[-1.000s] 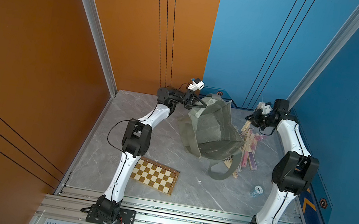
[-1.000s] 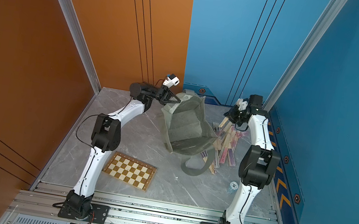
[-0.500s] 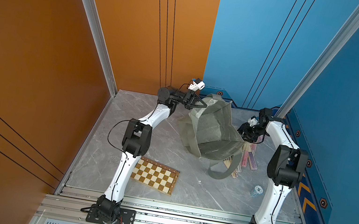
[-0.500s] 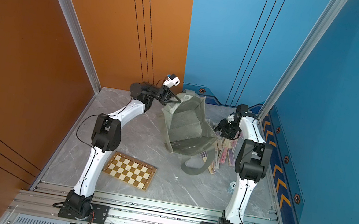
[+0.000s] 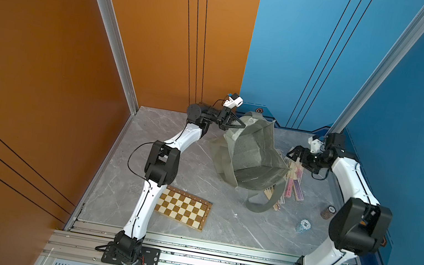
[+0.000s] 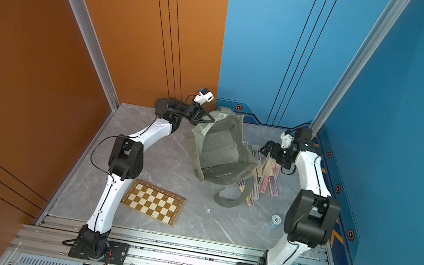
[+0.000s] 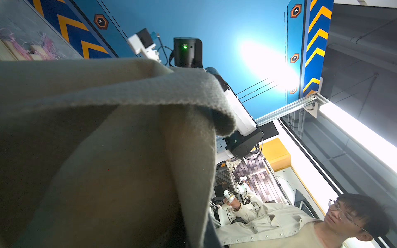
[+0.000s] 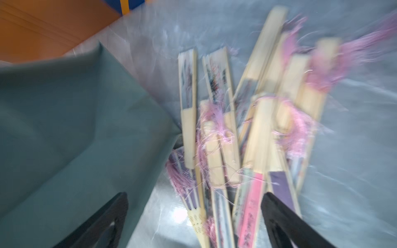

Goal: Take out the folding fans from the tote bags
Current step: Place the folding fan at the center of the board, then place the canvas bag at the center of the board.

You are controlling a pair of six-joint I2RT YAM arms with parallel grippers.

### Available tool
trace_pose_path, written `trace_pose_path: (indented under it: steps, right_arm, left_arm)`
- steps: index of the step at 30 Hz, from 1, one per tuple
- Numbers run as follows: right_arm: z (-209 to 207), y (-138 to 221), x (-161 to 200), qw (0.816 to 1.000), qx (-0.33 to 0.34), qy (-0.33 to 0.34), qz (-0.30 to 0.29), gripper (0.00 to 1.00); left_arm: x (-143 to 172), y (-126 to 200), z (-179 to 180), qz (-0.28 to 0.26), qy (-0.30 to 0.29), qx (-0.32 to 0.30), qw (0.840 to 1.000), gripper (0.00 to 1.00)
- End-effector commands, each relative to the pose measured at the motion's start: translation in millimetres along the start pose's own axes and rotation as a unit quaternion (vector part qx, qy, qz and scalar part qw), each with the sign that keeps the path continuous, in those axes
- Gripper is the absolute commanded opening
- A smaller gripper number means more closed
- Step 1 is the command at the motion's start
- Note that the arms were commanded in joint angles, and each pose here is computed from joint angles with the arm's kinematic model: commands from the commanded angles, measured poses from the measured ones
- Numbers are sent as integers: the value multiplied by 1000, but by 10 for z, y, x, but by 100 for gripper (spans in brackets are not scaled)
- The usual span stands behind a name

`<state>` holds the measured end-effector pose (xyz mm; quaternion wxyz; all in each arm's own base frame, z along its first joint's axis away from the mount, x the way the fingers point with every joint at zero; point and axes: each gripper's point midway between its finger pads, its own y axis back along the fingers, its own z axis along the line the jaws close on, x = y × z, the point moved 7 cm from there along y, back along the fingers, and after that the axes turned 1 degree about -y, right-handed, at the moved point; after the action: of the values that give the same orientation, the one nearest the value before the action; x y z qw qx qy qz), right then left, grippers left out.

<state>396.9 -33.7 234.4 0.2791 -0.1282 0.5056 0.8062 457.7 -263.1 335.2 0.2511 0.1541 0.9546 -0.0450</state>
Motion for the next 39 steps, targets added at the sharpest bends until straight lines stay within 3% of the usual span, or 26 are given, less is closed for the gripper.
trace_pose_path:
  steps: [1,8,14,18,25,30,33,35,39]
  right_arm:
    - [-240,97,-75,994,6,-6,-106,100]
    - [-441,-151,349,987,36,32,-153,100]
    - [-539,-392,726,976,57,60,-203,100]
    - [-531,-505,884,964,105,88,-227,100]
    - [-301,-631,997,944,167,157,-238,100]
    - [-291,-602,1043,937,177,161,-256,100]
    - [-336,-534,1163,923,191,155,-297,100]
    - [-389,-498,1275,900,200,146,-358,100]
    - [-392,-535,1228,910,205,145,-331,100]
  left_arm:
    - [70,-15,-177,34,157,-28,987,0]
    - [65,20,-165,31,158,-29,987,0]
    - [29,110,-359,22,137,-33,990,0]
    - [29,190,-447,14,133,-37,990,0]
    - [54,220,-540,11,134,-38,990,0]
    - [46,273,-589,5,130,-40,991,0]
    - [40,312,-627,1,126,-41,991,0]
    - [41,309,-660,1,122,-42,992,0]
    - [48,291,-673,3,123,-41,992,0]
